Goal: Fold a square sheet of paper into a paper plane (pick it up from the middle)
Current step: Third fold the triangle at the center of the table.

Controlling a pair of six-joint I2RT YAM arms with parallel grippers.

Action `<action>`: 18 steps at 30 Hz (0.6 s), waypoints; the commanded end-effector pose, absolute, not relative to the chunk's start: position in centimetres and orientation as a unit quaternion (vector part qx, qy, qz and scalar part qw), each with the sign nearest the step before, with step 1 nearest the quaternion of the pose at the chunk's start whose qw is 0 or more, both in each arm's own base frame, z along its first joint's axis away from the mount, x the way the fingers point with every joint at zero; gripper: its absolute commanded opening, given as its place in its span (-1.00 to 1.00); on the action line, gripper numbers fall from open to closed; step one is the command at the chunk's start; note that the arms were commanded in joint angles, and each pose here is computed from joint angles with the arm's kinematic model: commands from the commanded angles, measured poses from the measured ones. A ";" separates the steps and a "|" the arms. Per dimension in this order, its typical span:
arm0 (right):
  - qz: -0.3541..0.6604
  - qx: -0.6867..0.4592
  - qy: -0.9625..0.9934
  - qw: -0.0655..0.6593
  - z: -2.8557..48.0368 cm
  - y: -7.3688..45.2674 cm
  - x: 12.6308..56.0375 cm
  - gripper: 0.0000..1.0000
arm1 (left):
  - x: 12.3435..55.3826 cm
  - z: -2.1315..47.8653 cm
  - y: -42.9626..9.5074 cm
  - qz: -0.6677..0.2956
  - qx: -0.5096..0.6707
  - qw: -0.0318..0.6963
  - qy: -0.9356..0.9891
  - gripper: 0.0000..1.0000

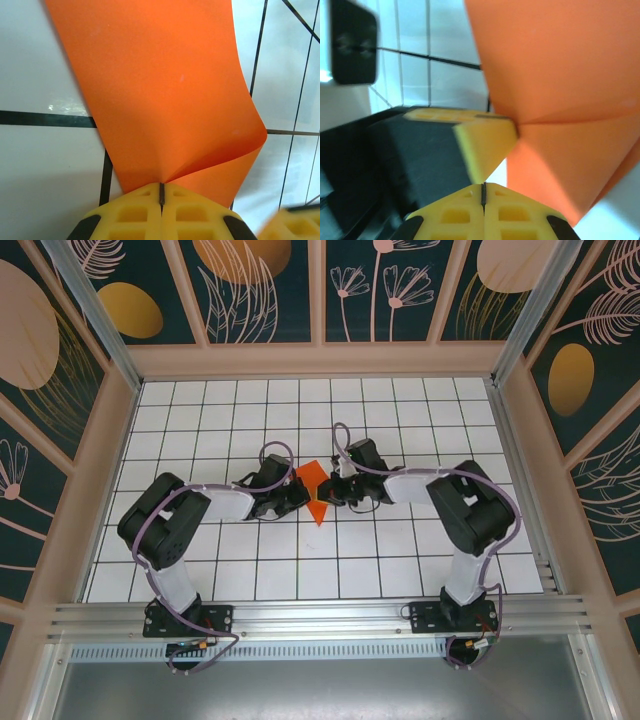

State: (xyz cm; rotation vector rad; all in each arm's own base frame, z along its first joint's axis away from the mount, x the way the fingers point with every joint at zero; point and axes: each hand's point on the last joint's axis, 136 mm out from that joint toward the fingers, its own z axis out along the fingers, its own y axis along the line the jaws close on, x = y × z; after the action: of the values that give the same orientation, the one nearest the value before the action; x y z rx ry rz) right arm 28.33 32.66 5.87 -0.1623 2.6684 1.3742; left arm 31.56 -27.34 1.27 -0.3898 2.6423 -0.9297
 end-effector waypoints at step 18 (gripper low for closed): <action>0.450 -0.108 0.886 0.001 3.0 32.7 22.7 -1.00 | 28.8 -3.0 -23.4 -0.212 -0.163 0.135 0.954 -1.00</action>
State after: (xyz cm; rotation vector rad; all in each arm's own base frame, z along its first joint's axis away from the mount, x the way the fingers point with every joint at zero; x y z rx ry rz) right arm 23.37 32.56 3.77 -0.2941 2.7564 1.4206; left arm 31.65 -27.19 1.29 -0.3893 2.6203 -0.8621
